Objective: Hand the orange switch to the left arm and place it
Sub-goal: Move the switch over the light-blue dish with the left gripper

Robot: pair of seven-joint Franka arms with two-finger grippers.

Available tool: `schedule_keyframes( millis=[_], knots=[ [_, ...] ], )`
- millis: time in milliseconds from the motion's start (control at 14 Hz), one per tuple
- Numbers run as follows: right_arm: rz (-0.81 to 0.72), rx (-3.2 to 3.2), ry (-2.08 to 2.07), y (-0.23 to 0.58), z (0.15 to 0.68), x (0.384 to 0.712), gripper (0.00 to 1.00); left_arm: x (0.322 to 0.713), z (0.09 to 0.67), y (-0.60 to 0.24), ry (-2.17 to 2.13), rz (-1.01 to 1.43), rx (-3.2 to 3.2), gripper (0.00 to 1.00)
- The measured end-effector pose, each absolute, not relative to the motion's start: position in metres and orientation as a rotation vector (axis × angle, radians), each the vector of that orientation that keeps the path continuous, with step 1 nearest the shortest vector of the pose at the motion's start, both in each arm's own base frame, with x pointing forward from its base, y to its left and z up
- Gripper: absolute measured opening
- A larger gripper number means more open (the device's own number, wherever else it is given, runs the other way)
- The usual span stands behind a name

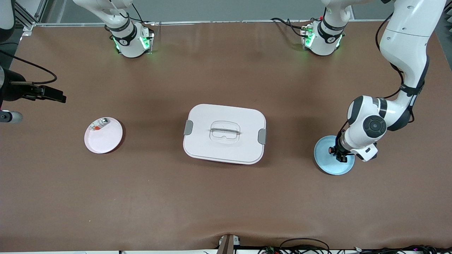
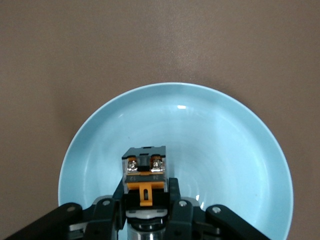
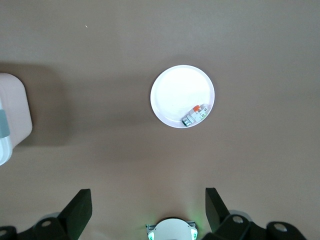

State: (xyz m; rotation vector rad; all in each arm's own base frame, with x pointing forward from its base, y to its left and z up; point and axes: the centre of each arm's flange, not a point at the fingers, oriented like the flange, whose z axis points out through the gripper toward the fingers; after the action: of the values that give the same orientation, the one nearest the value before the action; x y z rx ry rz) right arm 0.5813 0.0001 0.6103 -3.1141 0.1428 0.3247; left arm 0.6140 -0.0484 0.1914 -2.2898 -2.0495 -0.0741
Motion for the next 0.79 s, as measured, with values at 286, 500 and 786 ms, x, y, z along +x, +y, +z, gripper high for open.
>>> schedule_keyframes(
  millis=[286, 500, 786],
  knots=[
    [0.308, -3.109, 0.145, 0.001, 0.609, 0.582, 1.00, 0.613, 0.189, -0.048, -2.047, -0.070, -2.289, 0.34],
    [0.288, -3.110, 0.148, 0.001, 0.605, 0.579, 1.00, 0.614, 0.189, -0.048, -2.046, -0.071, -2.290, 0.35],
    [0.249, -3.108, 0.149, 0.004, 0.602, 0.561, 1.00, 0.615, 0.190, -0.048, -2.043, -0.078, -2.294, 0.68]
  ],
)
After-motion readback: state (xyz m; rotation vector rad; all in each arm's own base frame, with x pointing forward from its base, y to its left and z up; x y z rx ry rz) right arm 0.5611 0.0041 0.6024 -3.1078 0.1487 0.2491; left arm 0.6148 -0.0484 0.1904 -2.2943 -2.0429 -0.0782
